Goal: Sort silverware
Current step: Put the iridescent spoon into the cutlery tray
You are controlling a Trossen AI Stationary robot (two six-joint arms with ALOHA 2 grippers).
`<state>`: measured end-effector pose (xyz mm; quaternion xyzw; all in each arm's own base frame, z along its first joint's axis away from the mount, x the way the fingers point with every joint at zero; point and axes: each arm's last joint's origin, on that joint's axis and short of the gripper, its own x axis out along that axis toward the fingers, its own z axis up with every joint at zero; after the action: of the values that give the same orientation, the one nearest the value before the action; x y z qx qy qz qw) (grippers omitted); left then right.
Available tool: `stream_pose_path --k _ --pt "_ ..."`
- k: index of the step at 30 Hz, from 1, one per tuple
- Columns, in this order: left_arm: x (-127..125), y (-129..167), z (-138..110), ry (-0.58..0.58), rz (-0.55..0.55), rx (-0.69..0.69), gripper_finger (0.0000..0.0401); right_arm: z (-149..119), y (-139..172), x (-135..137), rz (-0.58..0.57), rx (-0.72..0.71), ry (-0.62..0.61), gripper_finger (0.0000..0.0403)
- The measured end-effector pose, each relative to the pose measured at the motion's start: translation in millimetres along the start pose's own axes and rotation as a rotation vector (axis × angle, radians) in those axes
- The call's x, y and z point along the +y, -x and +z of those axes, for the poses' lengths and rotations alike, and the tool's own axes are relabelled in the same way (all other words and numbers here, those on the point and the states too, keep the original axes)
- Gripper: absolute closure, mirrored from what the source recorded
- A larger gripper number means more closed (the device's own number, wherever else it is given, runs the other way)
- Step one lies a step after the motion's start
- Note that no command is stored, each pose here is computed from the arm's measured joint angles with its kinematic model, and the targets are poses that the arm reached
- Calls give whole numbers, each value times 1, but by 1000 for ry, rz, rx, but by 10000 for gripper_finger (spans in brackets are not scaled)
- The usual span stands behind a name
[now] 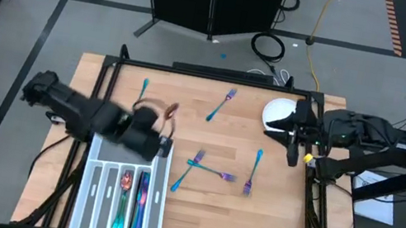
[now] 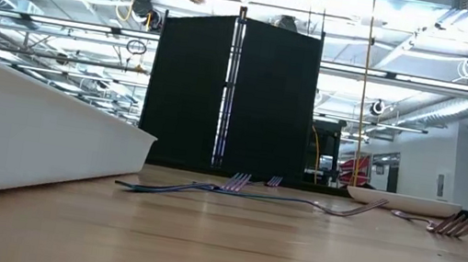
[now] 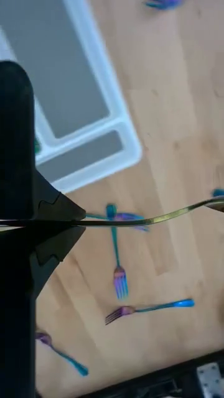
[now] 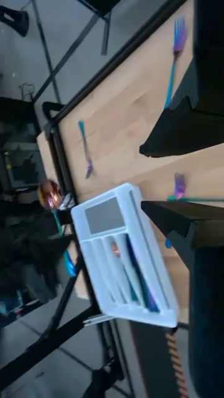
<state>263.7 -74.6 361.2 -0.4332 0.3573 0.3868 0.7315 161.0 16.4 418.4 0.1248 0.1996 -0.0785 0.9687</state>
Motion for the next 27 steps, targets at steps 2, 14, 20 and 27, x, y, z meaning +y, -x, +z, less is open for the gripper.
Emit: stream_pose_path --k 2,14,20,27 --pt "2 5 -22 40 23 -39 400 2 -4 3 13 -16 -12 293" --pt "13 6 -115 26 138 -130 400 5 -45 20 31 -4 -147 293" --pt "16 -10 -164 -15 176 -154 400 3 -75 35 57 7 -226 293" --pt "26 -38 -219 -56 268 -164 400 -7 -96 52 78 63 -320 293"
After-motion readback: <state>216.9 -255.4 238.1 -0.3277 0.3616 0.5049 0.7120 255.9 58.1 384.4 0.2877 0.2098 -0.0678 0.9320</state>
